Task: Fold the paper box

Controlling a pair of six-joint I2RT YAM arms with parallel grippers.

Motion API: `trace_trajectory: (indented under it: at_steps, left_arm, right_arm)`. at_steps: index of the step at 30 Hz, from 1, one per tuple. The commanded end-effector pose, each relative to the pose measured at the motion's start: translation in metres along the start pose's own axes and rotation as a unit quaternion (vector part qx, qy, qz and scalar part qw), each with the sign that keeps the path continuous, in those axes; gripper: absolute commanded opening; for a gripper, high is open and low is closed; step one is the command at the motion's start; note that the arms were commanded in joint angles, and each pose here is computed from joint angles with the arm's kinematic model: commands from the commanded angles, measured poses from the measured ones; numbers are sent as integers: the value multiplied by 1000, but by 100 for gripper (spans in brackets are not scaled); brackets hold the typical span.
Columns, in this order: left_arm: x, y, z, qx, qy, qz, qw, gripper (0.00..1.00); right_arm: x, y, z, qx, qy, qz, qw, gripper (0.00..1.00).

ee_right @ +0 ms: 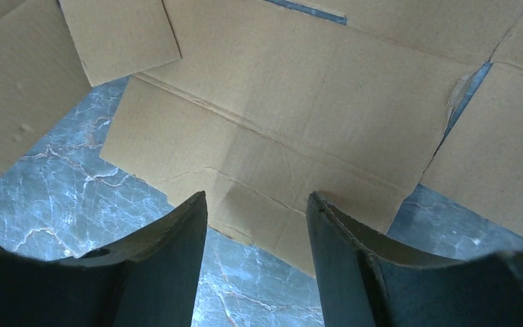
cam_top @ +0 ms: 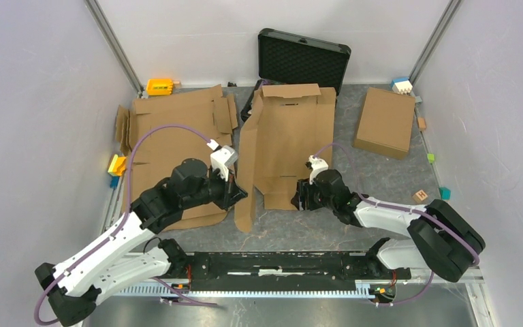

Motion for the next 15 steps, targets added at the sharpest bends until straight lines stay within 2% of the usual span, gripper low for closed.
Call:
trace_trajectory:
  at_steps: [1,7,15]
  left_arm:
    - [-9,2,19,-40,14,1,999,2]
    - [-21,3,33,-69,5,-16,997,2]
    - [-25,10,57,-107,46,-44,992,2]
  right_arm:
    - [8,-30,28,-25,26,65,997,61]
    - [11,-24,19,-25,13,51,998,62]
    - [18,-30,9,-18,2,66,998,63]
Point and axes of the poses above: each gripper's point midway between its finger pads, its own x axis back along the fingers, its own y axis along the line the jaws close on, z = x × y, the point moved 2 cm from there along x, back along the fingers, and after that the axes turned 1 degree about -x, right-handed, at the moved point
